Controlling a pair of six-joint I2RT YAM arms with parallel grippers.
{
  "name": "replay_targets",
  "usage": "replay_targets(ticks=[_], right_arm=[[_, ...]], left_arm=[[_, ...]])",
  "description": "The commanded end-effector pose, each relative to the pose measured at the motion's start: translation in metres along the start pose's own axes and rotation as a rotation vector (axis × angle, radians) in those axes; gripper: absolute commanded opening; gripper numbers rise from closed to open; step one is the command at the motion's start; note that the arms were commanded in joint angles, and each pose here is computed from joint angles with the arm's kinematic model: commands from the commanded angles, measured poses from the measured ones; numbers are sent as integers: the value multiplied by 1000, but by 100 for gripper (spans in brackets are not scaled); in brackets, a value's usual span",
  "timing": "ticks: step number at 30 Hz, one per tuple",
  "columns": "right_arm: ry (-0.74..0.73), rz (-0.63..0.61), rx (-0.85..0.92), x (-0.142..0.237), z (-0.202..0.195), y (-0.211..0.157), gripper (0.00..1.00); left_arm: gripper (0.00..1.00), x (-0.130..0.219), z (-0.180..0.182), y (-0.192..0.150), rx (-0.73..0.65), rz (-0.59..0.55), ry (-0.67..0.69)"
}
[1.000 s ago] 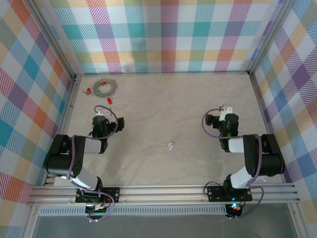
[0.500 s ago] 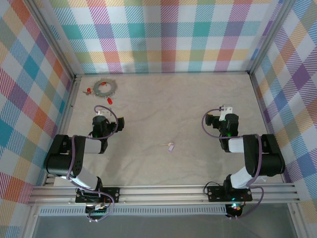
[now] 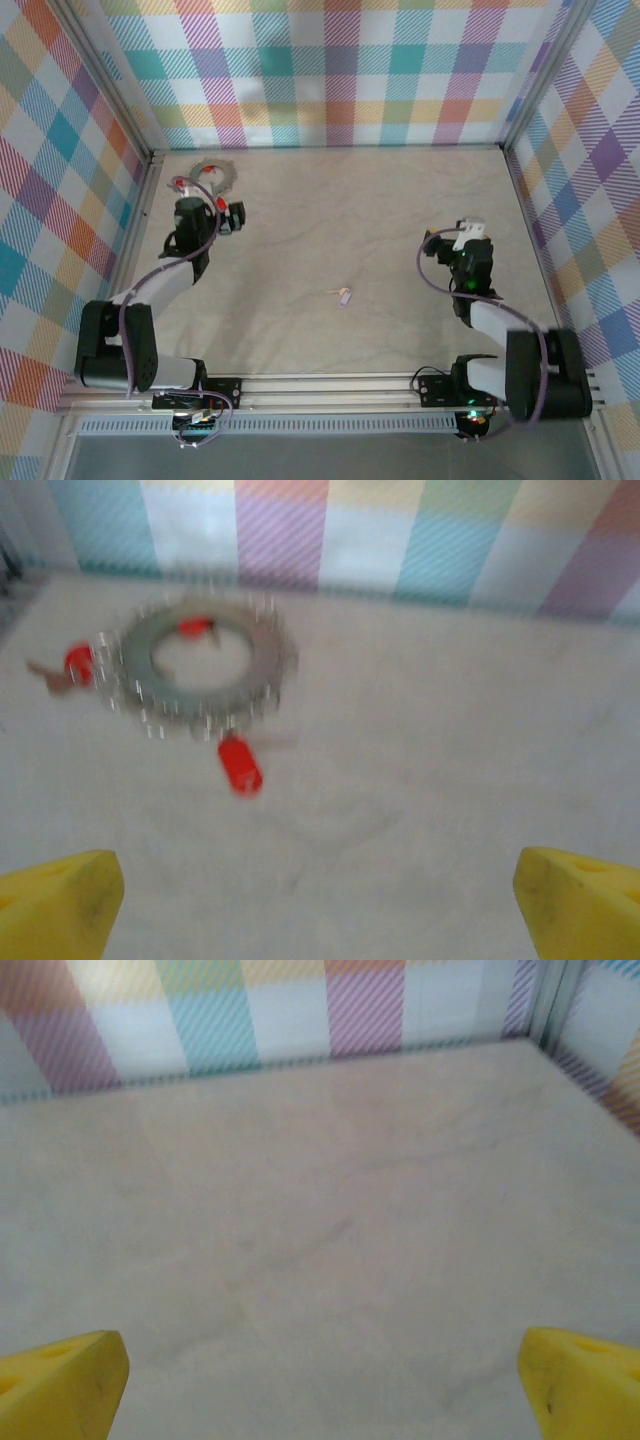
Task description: Put the keys on the keyring
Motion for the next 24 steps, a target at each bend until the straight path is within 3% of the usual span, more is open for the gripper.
replay_targets(ticks=[1, 4, 8, 15, 19, 24], right_arm=[[-9, 132, -104, 15, 3, 10, 100], [5, 223, -210, 31, 8, 14, 100], [14, 269, -286, 48, 11, 19, 100], [36, 425, -289, 66, 18, 15, 100], [45, 499, -315, 78, 21, 15, 100], [75, 509, -280, 100, 25, 29, 100]], left_arm=[[100, 5, 14, 23, 134, 64, 121], [100, -10, 36, 45, 304, 146, 342], [100, -73, 27, 53, 266, 320, 177], [100, -164, 22, 36, 217, 458, 50], [100, -191, 17, 19, 210, 490, -18], [100, -213, 27, 7, 218, 521, 49]])
Point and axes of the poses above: each hand's point on the last joint's axis, 136 mm out from that joint toward the fingers, its own x axis back along the fingers, its own z axis along the line the jaws close on, y = z × x, the point moved 5 cm from there along x, back along the fingers, and after that the axes turned 3 degrees about -x, right-handed, at the moved point
